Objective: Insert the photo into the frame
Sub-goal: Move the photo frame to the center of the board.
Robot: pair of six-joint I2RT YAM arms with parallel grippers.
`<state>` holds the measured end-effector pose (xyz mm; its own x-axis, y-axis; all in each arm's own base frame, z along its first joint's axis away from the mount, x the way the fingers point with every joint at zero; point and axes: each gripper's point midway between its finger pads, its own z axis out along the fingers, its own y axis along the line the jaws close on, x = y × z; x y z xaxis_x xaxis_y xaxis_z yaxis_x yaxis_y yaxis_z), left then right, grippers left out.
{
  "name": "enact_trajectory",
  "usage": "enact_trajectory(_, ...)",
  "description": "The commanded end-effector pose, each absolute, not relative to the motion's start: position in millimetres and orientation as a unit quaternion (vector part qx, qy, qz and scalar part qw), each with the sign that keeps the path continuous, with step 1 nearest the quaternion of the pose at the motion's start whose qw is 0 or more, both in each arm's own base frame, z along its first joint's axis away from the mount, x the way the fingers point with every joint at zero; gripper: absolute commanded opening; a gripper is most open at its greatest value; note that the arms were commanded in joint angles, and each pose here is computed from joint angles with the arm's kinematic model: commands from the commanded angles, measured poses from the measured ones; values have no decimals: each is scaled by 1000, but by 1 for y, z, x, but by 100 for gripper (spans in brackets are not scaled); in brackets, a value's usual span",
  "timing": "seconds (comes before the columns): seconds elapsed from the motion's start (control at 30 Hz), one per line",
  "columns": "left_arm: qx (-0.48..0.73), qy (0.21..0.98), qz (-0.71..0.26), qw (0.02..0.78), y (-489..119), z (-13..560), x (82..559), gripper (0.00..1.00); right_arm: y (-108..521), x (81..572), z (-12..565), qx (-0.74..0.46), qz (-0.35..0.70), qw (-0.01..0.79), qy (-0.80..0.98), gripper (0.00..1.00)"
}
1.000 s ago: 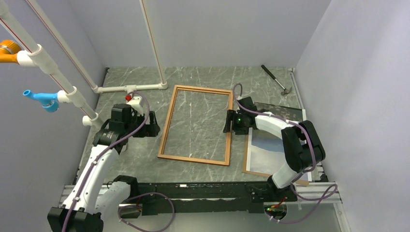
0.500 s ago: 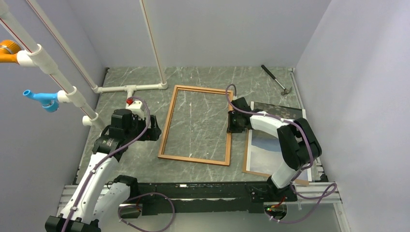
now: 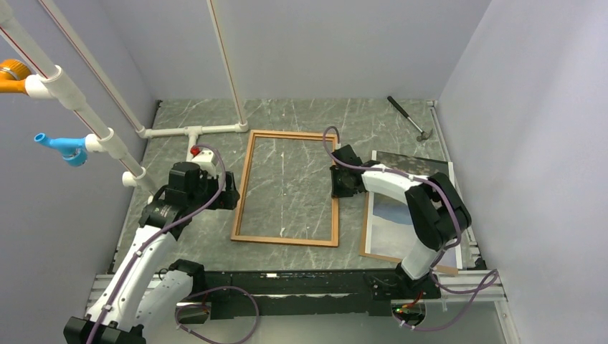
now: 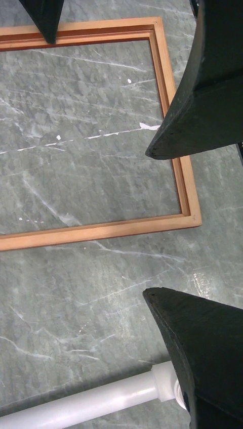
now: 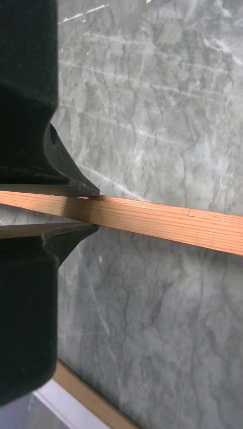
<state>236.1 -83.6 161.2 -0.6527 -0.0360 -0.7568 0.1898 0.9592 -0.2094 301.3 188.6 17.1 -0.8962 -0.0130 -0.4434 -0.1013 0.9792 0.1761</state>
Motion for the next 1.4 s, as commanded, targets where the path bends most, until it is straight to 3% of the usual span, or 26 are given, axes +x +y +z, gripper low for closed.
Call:
enact_trajectory(0.0, 36, 897, -121, 423, -81, 169, 240, 99, 202, 286, 6, -66, 86, 185, 977, 0)
enact_trajectory(0.27, 37, 899, -114, 420, -81, 167, 240, 99, 230, 290, 10, -73, 103, 183, 975, 0)
enact_trajectory(0.63, 48, 903, -113, 412, -87, 165, 236, 100, 262, 295, 6, 38, 159, 152, 975, 0)
enact_trajectory(1.23, 52, 906, -95, 409, -87, 162, 234, 99, 271, 308, 14, 61, 169, 162, 970, 0)
enact_trajectory(1.3, 53, 906, -94, 409, -88, 162, 234, 99, 268, 308, 20, 54, 168, 175, 969, 5)
enact_trajectory(1.37, 55, 905, -95, 410, -89, 163, 234, 99, 263, 311, 33, 51, 167, 197, 965, 25)
